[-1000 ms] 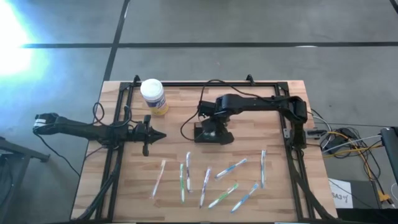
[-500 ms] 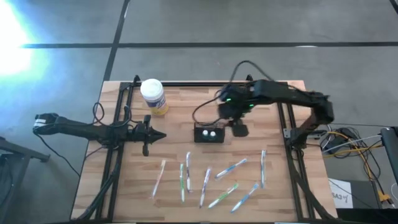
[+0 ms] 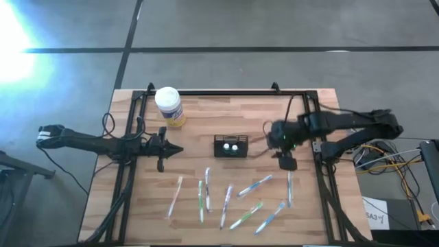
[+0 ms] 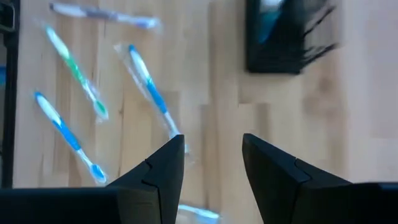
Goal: Pick & Place toothbrushing station
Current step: Put the left blue toothbrush into the black mesh organizer
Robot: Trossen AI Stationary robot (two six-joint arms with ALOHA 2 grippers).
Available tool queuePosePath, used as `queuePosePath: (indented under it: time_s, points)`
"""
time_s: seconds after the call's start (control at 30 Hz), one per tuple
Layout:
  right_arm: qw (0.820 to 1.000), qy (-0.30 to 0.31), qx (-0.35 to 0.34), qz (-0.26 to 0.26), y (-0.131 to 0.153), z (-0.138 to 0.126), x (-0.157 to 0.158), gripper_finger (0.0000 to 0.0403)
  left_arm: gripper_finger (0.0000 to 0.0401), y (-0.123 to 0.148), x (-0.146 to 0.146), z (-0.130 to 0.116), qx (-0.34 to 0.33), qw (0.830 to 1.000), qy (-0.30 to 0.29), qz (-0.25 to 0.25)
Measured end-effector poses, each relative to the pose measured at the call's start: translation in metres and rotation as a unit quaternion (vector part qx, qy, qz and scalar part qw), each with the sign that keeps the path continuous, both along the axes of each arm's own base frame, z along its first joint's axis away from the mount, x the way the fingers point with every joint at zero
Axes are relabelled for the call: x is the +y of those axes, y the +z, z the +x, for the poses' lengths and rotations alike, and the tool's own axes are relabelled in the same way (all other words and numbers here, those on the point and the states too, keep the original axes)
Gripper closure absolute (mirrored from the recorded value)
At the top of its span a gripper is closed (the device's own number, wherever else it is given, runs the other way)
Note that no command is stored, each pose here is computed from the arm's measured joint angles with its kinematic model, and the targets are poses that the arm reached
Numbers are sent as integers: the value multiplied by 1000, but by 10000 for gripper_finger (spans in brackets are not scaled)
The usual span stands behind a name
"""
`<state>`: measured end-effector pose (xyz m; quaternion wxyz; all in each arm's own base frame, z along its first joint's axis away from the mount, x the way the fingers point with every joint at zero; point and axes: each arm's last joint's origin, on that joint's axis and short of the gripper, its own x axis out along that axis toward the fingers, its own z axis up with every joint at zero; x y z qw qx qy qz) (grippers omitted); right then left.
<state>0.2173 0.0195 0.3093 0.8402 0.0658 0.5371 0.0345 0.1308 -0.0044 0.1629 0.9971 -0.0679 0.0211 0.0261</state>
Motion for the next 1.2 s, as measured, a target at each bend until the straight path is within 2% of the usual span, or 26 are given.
queuePosePath:
  time_s: [0.23, 0.33, 0.47, 0.6, 1.0, 1.2]
  points:
    - [999, 29, -28, 17, -67, -7, 28, 245, 391, 0, 0, 0, 0, 1000, 0, 0]
    - [999, 47, -12, 0, -92, -9, 36, 239, 391, 0, 0, 0, 0, 1000, 0, 0]
    - [998, 38, 33, -21, -116, -8, 40, 228, 391, 0, 0, 0, 0, 1000, 0, -4]
    - [996, 41, 73, -30, -132, -1, 43, 222, 391, 0, 0, 0, -1, 1000, 0, -8]
    - [978, 116, 159, -66, -171, 21, 53, 236, 391, 0, 0, 0, -1, 1000, 1, -8]
    - [973, 121, 179, -75, -173, 28, 55, 269, 391, 0, 0, 0, -1, 1000, 0, -8]
